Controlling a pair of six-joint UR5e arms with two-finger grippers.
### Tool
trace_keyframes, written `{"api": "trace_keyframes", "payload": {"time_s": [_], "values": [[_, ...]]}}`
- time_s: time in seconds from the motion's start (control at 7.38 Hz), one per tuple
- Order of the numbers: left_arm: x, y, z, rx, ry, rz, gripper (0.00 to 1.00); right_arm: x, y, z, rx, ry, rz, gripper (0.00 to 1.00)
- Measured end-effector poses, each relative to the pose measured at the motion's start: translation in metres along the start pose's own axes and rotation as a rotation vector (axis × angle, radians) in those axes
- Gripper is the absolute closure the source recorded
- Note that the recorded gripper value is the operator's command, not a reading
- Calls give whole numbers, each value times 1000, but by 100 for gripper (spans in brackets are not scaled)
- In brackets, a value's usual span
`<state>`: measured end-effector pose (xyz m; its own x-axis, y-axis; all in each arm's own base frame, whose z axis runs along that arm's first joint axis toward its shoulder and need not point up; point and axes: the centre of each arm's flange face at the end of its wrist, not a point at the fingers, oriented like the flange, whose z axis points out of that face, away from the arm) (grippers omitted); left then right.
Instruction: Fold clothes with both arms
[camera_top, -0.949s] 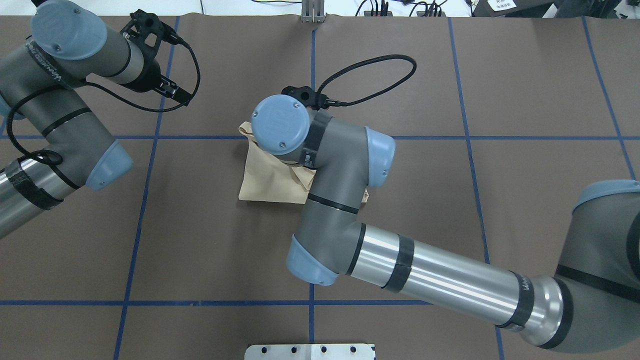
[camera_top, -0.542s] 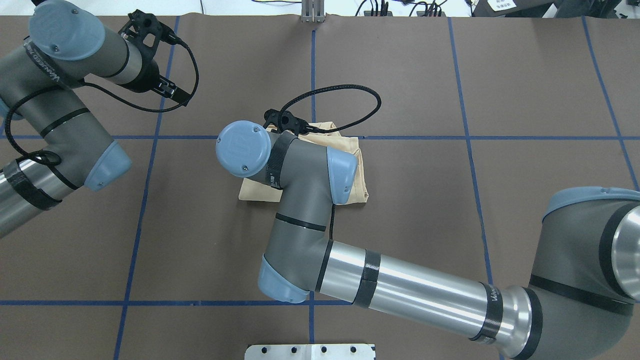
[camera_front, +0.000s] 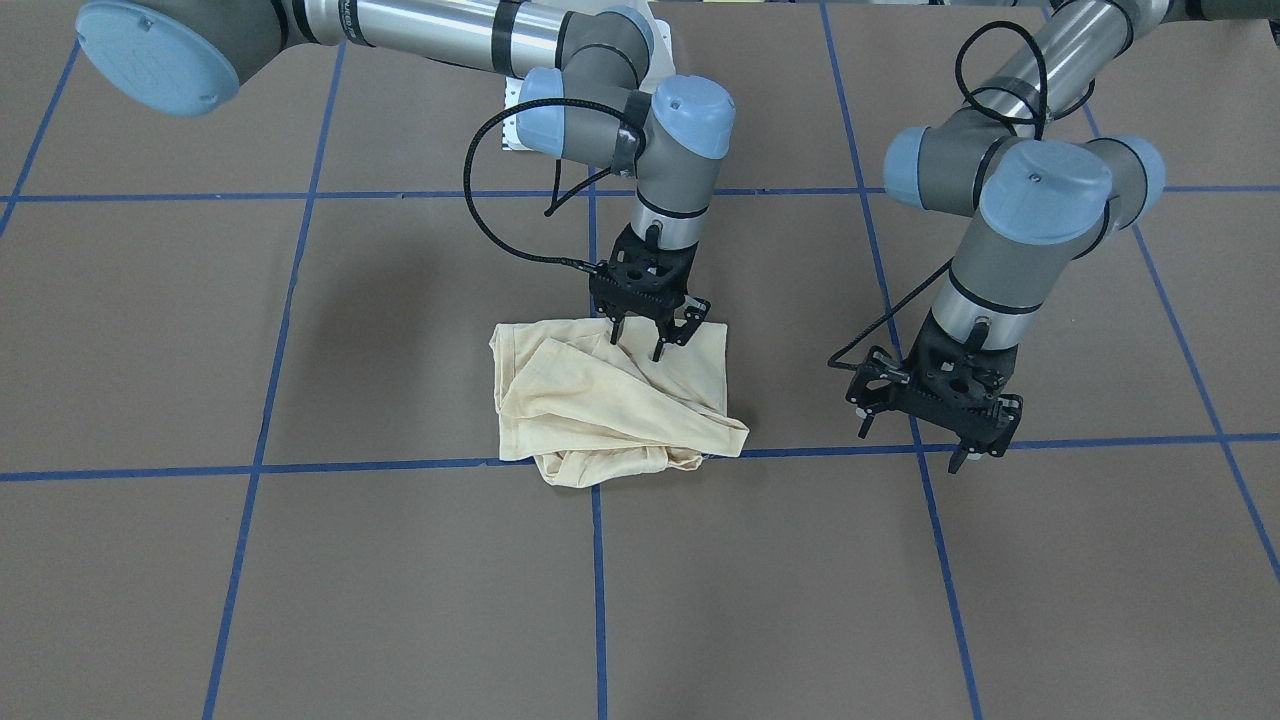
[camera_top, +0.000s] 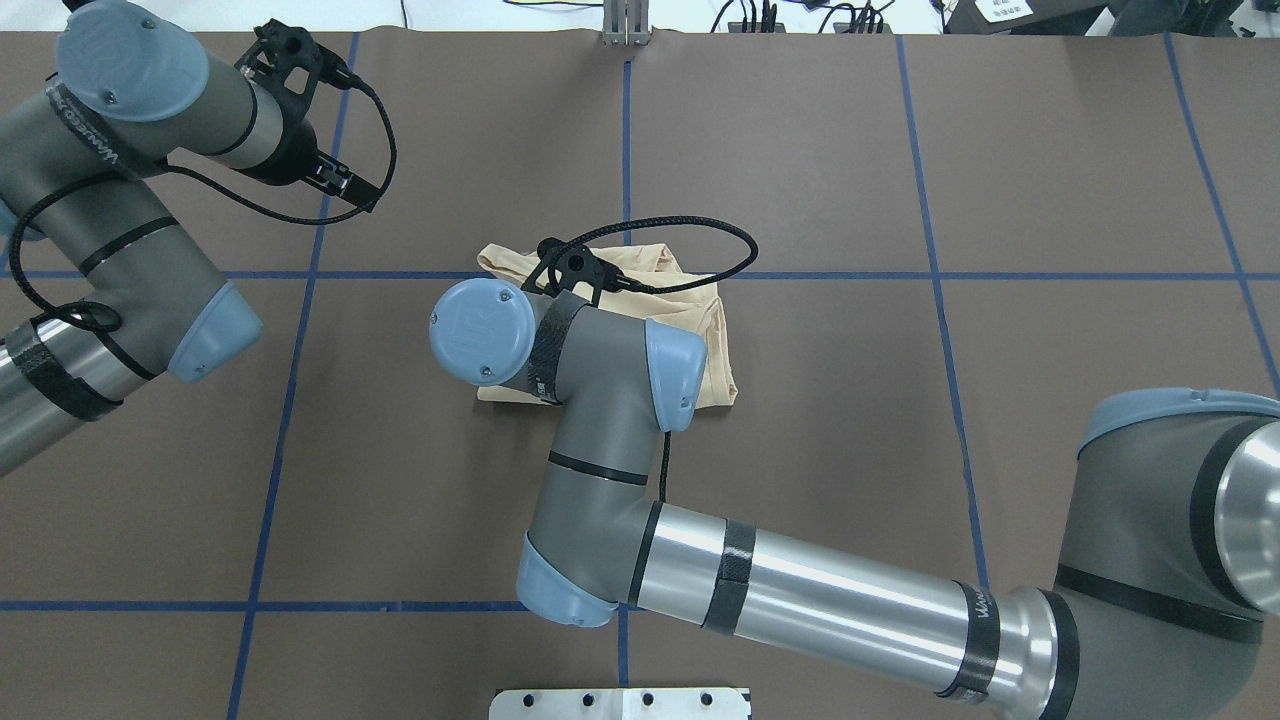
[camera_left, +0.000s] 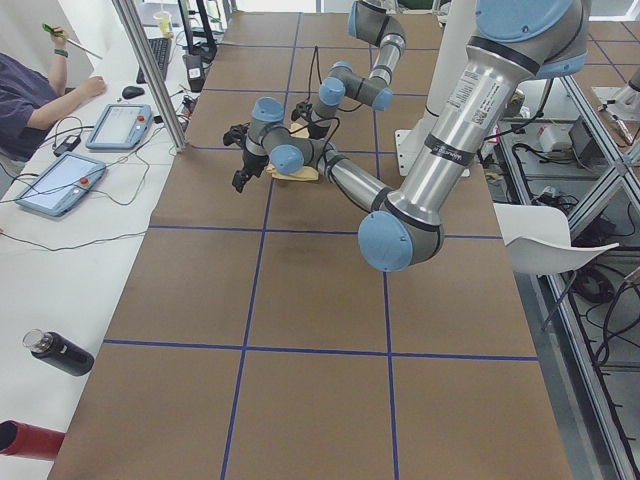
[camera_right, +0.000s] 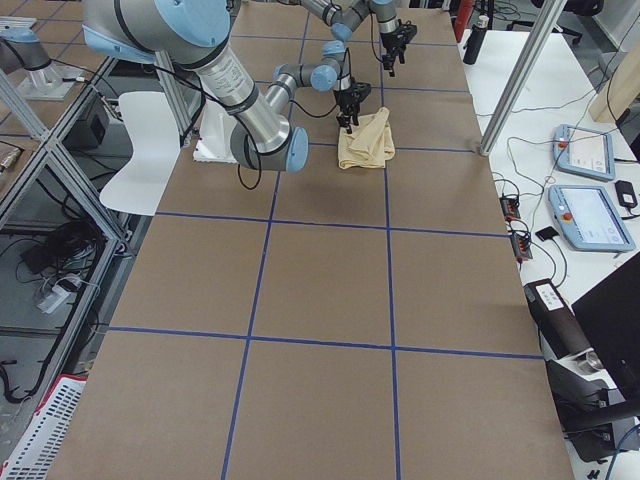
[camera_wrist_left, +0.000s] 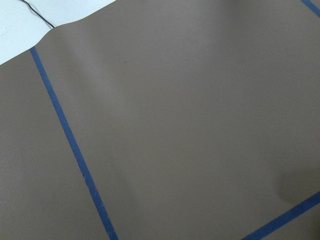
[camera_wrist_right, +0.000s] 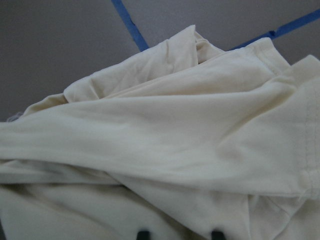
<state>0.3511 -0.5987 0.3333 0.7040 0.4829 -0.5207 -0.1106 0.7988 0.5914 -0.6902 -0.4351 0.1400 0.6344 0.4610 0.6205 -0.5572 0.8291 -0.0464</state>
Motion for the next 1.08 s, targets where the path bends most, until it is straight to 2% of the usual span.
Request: {"api": "trace_keyframes", "payload": {"time_s": [0.27,0.54,0.68,0.81,0.95,1.08], "values": [[1,0,0,-1,1,1,0,4,-14,12,65,13,-14,100],[0,0,0,0,0,0,0,5,-63,18,125,13,-87,100],[0,1,-1,1,0,-1,0,2,-95,28,171,-18,-127,94],[-1,4,-3,2,1,-1,0,-2,-128,42,217,-67,-166,7],[-2,8,-5,3,1,-1,0,-9,-158,40,236,-113,-191,1],[-2,9,-6,4,2,-1,0,-20,-175,25,219,-149,-196,0]]}}
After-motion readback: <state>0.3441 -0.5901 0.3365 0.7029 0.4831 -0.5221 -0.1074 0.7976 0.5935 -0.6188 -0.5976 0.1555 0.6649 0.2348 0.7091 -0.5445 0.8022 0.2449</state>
